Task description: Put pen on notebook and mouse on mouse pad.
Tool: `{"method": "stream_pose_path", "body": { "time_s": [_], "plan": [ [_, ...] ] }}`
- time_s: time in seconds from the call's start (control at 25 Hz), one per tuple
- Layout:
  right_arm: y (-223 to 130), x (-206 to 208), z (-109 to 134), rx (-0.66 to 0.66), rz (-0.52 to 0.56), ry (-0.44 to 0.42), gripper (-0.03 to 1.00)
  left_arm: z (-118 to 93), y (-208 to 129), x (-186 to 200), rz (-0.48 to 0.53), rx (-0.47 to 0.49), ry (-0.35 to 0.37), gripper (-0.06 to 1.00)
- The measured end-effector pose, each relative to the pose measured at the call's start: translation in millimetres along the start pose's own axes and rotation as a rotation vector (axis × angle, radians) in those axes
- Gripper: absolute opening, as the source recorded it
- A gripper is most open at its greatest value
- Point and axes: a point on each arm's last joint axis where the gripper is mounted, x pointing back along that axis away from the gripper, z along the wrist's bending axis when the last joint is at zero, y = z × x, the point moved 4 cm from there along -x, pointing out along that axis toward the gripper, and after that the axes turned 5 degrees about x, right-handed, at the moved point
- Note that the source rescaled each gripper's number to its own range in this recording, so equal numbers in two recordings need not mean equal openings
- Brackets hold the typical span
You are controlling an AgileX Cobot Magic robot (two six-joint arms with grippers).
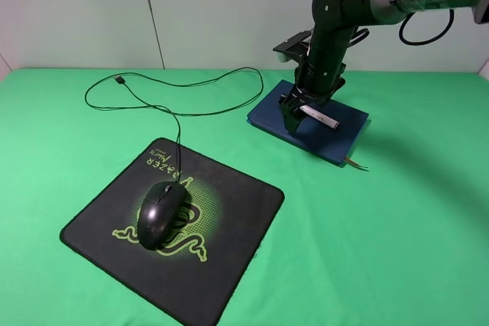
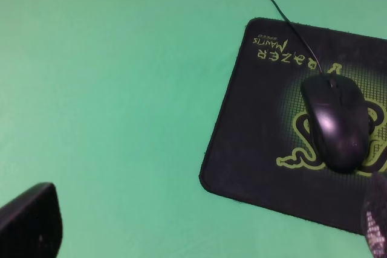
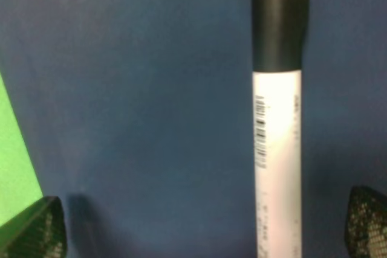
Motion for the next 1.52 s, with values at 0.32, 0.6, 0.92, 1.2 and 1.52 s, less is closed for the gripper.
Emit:
{"method": "stream_pose_path", "body": {
  "time_s": [0.32,0.6,0.92,1.2,1.52],
  "plan": [
    [1.5,39.1,-1.9,-0.002,-0.045,-0.026,1.00,0.0,0.0,0.0,0.000,0.000,0.000,1.00],
    [-7.5,87.2,1.3,-0.004,-0.048,-0.032,1.00,0.0,0.0,0.0,0.000,0.000,0.000,1.00],
    [-22.2,139.5,7.9,-0.033,-0.059,-0.039,1.00,0.0,0.0,0.0,0.000,0.000,0.000,1.00],
    [-29.3,183.3,10.8,-0.172,-0.148,-0.075,1.00,0.0,0.0,0.0,0.000,0.000,0.000,1.00],
    [-47.6,251.4,19.3,-0.267,-0.302,-0.129,1.00,0.0,0.0,0.0,0.000,0.000,0.000,1.00]
  ]
}}
